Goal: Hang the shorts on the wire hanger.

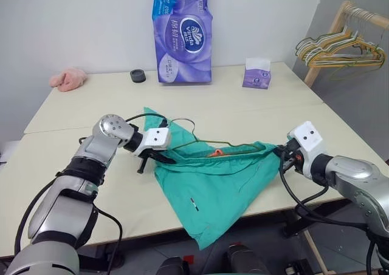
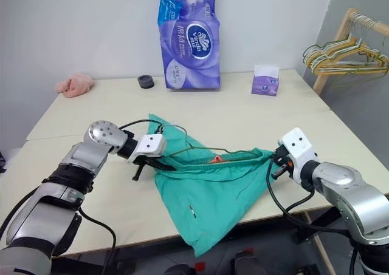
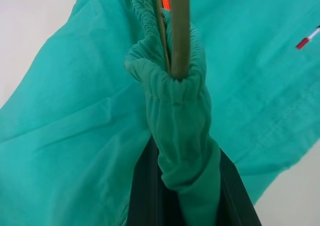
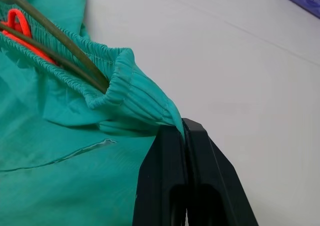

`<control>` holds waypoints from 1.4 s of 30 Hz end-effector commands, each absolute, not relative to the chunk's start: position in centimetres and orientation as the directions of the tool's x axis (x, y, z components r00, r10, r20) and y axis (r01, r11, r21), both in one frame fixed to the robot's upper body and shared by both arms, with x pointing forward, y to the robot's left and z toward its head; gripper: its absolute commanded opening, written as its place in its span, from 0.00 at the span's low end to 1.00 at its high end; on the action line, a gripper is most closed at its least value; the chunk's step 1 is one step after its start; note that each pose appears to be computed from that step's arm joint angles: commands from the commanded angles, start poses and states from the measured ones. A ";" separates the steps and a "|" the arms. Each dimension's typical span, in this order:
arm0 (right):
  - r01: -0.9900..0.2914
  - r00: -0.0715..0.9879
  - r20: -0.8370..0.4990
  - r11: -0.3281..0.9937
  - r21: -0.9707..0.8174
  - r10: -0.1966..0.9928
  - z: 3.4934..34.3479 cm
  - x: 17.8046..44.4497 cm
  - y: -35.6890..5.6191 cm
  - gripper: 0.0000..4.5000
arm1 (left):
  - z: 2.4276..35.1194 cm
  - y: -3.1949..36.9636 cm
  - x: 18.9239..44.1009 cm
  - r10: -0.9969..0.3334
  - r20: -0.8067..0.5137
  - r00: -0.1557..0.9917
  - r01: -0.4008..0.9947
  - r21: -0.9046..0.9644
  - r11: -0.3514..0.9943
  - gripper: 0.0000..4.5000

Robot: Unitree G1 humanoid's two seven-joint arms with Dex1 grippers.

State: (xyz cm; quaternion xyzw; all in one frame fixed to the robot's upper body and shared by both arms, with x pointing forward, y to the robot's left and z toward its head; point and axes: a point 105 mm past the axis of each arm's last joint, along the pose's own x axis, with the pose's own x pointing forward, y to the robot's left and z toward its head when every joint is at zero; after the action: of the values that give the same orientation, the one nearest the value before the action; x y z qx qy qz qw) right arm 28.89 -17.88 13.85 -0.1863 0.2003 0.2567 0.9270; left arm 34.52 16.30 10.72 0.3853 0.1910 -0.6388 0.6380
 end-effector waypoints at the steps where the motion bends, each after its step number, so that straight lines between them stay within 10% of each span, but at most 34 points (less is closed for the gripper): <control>1: -0.466 0.823 -0.472 0.851 -0.241 0.317 14.0 28.8 -20.5 0.00 | 10.9 17.4 35.3 -0.628 -0.756 0.183 0.955 0.288 -0.069 0.00; 14: -0.389 0.853 -0.458 0.889 -0.240 0.250 15.4 27.6 -24.0 0.00 | 11.3 19.0 36.2 -0.597 -0.757 0.268 0.939 0.343 -0.014 0.00; 42: -0.691 0.712 -0.448 0.426 -0.583 0.541 18.1 29.1 -10.3 0.00 | 13.1 13.9 36.2 -0.665 -0.691 0.284 0.898 0.435 -0.068 0.00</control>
State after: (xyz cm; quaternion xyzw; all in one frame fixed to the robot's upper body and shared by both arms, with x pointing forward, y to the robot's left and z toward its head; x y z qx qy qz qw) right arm 29.53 -11.42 16.84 -0.3827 0.1266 0.3519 0.8448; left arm 36.00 14.80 11.77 0.4338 0.1667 -0.5858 0.6640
